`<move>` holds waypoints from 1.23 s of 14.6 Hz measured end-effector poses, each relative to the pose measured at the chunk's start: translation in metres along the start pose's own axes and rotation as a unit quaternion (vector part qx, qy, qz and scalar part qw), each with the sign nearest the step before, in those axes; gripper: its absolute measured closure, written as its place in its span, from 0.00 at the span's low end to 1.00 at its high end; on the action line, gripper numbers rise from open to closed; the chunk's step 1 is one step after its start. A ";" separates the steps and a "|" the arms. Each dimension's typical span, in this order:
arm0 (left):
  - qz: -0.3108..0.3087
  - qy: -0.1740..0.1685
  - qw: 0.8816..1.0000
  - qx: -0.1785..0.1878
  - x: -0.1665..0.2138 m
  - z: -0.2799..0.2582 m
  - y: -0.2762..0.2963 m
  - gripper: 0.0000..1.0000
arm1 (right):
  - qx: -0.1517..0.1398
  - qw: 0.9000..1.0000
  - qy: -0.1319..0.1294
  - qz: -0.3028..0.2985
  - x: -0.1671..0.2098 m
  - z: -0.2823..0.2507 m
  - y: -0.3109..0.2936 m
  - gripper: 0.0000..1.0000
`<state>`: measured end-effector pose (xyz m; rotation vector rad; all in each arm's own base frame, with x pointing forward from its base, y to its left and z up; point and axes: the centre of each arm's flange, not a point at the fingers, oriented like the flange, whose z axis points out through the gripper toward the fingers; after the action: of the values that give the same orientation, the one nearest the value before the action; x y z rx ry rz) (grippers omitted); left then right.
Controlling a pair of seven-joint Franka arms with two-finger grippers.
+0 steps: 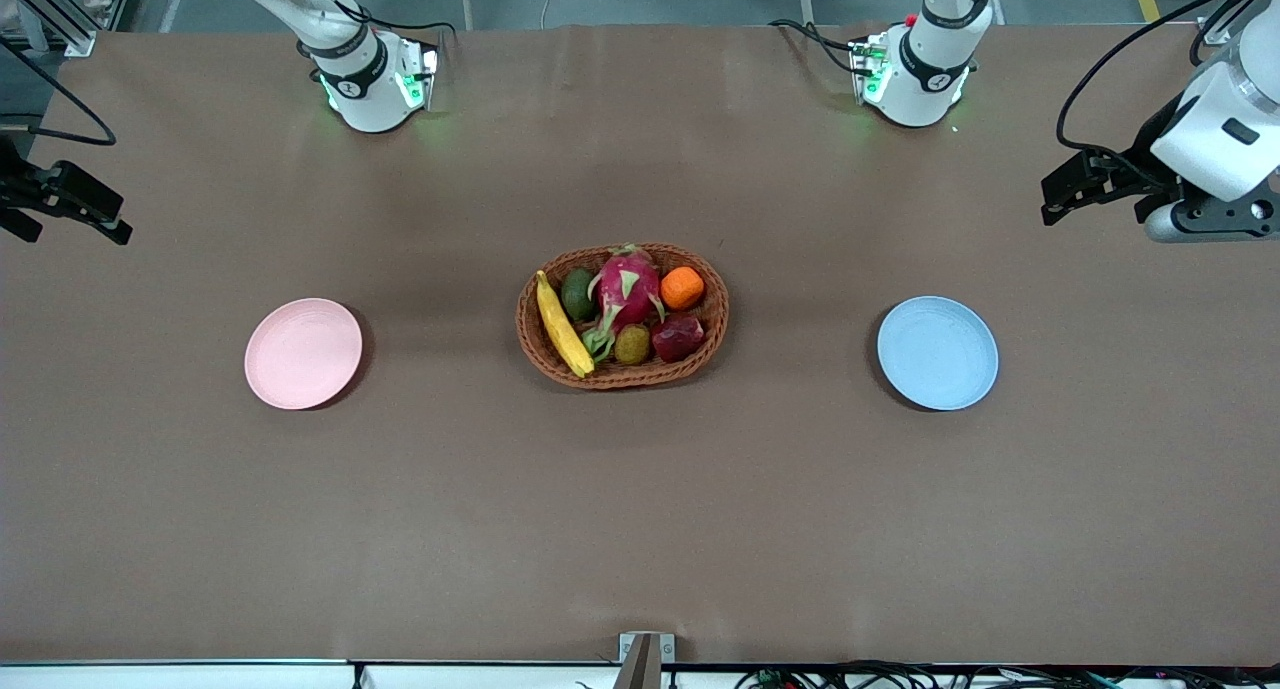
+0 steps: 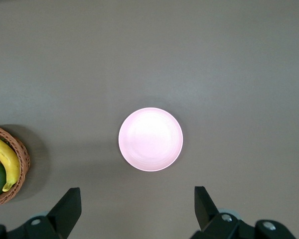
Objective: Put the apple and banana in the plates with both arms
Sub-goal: 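Move the right gripper and the left gripper toward the fruit basket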
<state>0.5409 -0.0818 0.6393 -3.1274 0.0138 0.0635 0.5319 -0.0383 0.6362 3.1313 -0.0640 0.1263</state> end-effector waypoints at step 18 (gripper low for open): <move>-0.057 -0.018 0.998 -0.011 0.055 0.147 0.176 0.00 | 0.010 0.999 -0.025 -0.027 0.031 0.055 -0.033 0.00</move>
<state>0.5878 -0.2560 0.4877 -3.1404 -0.1671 0.1203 0.5681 -0.0074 0.5833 3.1538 0.0204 0.0488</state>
